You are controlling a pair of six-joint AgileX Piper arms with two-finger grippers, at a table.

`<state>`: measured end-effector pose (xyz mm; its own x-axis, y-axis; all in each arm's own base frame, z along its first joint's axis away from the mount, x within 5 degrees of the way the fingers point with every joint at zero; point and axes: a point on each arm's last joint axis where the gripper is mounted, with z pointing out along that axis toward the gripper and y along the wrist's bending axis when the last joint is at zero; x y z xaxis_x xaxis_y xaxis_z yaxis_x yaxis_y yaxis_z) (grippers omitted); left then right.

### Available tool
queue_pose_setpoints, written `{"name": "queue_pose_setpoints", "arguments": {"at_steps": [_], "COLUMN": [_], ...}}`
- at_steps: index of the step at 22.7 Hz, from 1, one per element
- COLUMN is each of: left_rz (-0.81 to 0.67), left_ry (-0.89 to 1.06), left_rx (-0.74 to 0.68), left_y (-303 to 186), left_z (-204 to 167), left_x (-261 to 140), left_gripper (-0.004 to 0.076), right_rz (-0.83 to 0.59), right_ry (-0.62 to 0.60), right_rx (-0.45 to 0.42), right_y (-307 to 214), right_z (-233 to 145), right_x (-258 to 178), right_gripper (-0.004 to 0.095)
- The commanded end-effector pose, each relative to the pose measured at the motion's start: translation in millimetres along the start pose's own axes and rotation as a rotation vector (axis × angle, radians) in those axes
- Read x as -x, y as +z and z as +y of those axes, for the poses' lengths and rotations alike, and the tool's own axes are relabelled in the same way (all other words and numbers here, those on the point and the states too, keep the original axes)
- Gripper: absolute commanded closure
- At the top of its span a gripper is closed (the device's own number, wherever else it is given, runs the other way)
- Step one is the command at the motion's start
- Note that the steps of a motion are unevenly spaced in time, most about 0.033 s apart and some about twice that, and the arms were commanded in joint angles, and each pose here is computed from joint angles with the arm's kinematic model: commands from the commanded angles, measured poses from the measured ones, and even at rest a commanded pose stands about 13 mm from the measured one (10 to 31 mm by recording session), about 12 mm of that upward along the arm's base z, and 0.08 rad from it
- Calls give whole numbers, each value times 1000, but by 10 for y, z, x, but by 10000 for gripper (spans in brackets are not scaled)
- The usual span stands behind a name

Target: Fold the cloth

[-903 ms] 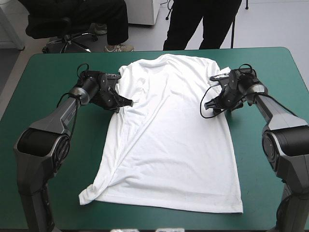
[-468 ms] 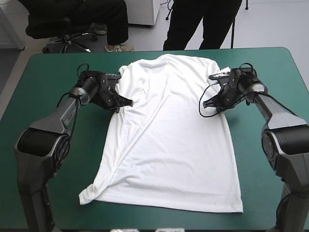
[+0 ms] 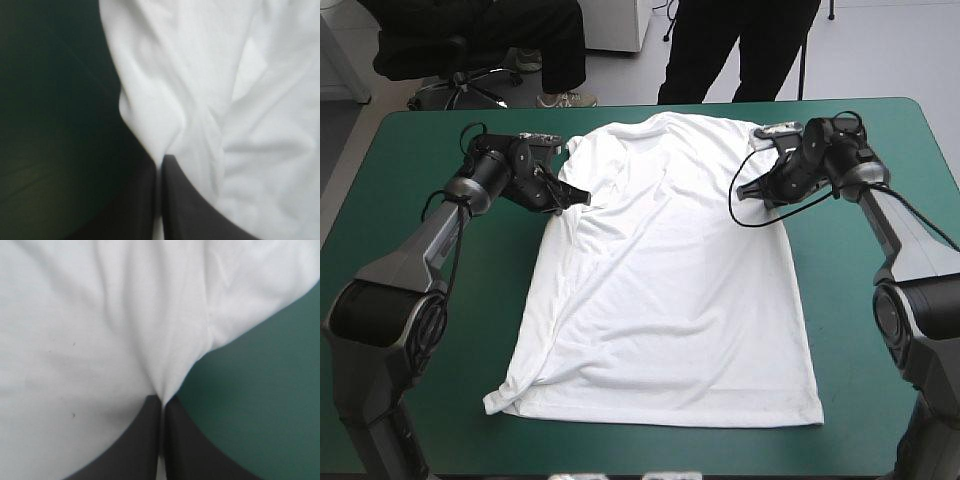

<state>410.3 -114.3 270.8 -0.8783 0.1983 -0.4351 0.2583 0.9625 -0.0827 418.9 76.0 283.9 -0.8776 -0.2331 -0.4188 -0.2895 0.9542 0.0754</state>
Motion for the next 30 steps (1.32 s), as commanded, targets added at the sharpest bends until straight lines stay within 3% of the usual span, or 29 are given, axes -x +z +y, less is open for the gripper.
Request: {"name": "queue_pose_setpoints", "arguments": {"at_steps": [1,5,11,19,23,30], "left_rz": [-199,-307,-586,-848,-891,-965], "left_ry": [13,21,37,60,65,83], "left_rx": [-6,-9,-17,-49,-68,-78], "left_y": [-732,-1180,-2205,-3287,-3577,-3692], "left_z": [-74,-106,-174,-255,-282,-299], "left_x": [107,74,-147,-753,-1042,-1087], "left_gripper": [741,741,741,741,741,741], "right_rz": [-201,-282,-512,-729,-777,-830], "right_ry": [-23,-38,-58,-83,-95,-96], "right_rx": [-5,-4,-24,0,-2,-5], "right_y": [-803,-1253,-2233,-3196,-3434,-3523], "right_z": [95,165,316,534,590,604], "right_x": [143,114,-118,-691,-908,-947], "right_gripper": [921,921,921,925,925,925]}}
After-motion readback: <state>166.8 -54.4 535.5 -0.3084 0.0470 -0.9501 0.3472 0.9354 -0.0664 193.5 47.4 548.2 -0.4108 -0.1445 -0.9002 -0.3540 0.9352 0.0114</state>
